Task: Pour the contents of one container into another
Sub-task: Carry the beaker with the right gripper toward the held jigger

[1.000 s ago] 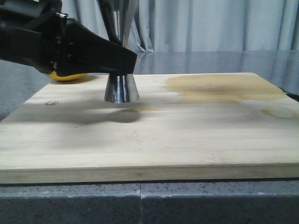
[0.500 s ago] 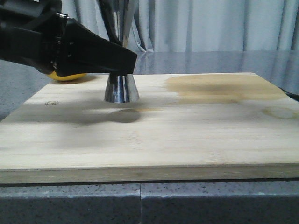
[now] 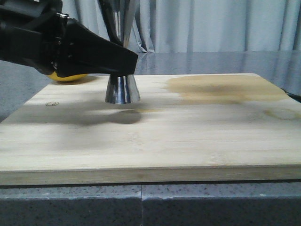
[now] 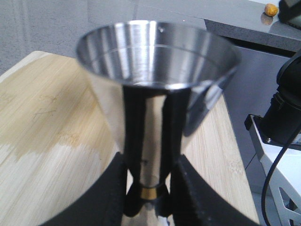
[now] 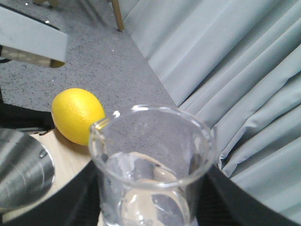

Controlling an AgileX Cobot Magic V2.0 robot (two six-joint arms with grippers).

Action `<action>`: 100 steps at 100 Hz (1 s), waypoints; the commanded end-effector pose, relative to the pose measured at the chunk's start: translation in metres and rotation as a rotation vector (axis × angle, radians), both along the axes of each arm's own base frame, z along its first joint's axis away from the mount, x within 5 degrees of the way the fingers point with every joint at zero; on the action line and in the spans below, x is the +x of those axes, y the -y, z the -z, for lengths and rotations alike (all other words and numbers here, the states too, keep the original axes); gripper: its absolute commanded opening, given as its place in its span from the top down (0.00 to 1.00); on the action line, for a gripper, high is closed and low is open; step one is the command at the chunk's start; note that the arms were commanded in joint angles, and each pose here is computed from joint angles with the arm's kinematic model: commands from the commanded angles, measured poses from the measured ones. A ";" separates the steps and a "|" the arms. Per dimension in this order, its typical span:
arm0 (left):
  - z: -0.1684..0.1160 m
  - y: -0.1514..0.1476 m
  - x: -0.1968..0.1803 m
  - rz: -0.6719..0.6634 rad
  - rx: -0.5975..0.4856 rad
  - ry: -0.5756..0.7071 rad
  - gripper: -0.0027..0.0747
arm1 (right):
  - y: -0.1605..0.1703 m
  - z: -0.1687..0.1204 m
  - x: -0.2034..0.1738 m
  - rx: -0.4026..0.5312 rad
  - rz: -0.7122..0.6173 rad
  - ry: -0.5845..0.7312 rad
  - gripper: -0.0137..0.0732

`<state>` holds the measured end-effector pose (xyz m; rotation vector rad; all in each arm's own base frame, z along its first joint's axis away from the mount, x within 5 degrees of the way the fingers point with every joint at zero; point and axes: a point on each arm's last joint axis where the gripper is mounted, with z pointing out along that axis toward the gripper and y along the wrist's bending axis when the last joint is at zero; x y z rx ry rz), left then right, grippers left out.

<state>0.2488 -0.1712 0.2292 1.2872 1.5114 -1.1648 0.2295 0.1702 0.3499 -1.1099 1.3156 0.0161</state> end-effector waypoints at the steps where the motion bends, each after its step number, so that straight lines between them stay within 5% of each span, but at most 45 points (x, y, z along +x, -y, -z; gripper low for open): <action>1: -0.033 0.003 -0.015 0.142 -0.178 0.020 0.83 | 0.000 -0.023 -0.006 0.058 -0.039 0.079 0.54; 100: -0.033 0.011 -0.021 0.175 -0.178 0.009 0.83 | -0.008 -0.018 -0.011 -0.071 -0.067 0.122 0.54</action>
